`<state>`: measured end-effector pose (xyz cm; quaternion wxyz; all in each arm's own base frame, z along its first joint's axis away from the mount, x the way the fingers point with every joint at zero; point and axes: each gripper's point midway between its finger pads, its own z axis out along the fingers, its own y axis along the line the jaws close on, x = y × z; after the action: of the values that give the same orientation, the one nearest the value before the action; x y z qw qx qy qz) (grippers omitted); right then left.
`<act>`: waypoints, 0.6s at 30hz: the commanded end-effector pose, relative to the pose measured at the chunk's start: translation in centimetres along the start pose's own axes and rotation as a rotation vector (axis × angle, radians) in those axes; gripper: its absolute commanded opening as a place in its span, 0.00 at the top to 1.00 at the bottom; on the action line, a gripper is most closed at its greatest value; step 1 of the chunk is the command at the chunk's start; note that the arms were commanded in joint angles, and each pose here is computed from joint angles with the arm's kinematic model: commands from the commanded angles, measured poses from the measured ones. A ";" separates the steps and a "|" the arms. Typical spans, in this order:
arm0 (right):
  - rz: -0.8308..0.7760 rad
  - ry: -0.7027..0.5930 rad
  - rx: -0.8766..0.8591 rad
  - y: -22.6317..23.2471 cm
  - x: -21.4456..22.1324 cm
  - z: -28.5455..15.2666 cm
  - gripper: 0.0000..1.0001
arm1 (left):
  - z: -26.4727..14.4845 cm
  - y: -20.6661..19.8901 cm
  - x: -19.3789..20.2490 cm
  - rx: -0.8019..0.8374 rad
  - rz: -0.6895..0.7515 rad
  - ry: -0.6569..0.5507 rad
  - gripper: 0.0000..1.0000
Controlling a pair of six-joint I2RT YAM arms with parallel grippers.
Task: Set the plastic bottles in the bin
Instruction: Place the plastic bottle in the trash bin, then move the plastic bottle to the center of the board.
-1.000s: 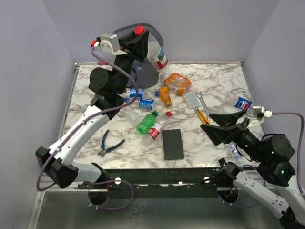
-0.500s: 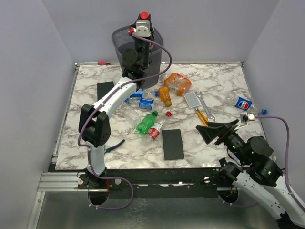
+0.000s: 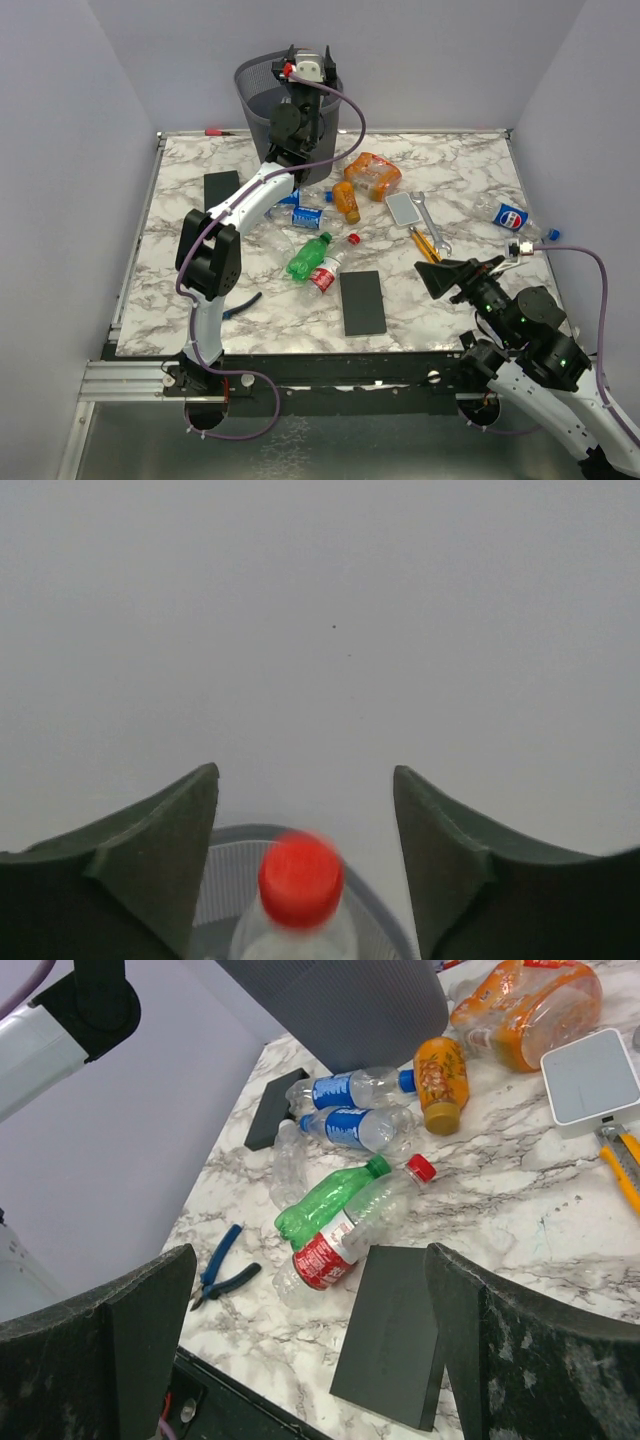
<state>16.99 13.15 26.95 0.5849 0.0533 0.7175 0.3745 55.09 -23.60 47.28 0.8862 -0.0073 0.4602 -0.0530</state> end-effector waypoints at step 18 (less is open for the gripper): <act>-0.157 -0.078 0.348 -3.9 -5.0 -0.2 0.00 | -15.7 -5.5 -14.7 0.313 -0.368 0.154 0.01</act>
<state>18.68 10.34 28.38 0.6138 0.0815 0.7324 0.2832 36.97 -25.95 54.68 0.8759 0.0154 0.4397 -0.1981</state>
